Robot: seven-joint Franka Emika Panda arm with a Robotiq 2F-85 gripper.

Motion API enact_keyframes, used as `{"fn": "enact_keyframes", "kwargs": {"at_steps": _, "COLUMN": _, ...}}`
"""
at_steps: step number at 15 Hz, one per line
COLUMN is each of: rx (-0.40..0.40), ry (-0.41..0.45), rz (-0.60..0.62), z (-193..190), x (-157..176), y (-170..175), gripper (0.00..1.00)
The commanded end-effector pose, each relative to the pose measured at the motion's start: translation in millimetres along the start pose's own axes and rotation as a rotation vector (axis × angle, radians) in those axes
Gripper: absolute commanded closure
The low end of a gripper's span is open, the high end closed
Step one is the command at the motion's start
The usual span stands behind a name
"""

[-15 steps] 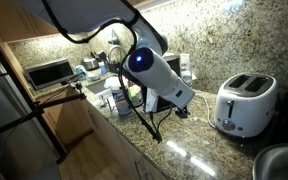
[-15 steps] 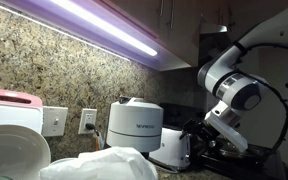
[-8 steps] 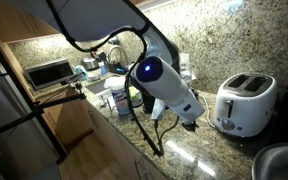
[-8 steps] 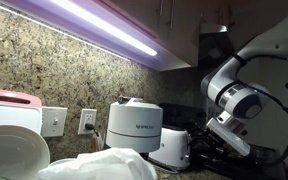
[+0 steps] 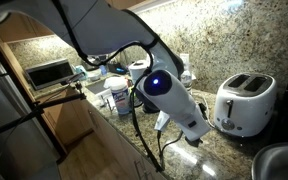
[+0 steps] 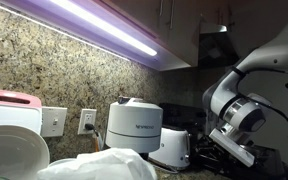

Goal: Press the button on the toaster

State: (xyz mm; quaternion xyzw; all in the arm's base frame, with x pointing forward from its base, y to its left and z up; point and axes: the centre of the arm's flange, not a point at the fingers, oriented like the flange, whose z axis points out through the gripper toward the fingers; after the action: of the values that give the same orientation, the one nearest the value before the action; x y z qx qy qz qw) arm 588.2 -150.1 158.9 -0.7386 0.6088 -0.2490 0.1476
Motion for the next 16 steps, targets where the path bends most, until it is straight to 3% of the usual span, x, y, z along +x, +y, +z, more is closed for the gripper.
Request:
{"fn": "enact_keyframes", "kwargs": {"at_steps": 1, "rx": -0.019, "ry": 0.007, "rz": 0.045, "z": 4, "x": 11, "y": -12, "gripper": 0.17}}
{"fn": "enact_keyframes", "kwargs": {"at_steps": 8, "rx": -0.006, "ry": 0.039, "rz": 0.063, "z": -11, "x": 16, "y": -18, "gripper": 0.73}}
{"fn": "enact_keyframes", "kwargs": {"at_steps": 11, "rx": -0.002, "ry": 0.012, "rz": 0.033, "z": -11, "x": 15, "y": -20, "gripper": 0.97}}
{"fn": "enact_keyframes", "kwargs": {"at_steps": 16, "rx": -0.01, "ry": 0.001, "rz": 0.009, "z": 0, "x": 16, "y": -29, "gripper": 1.0}}
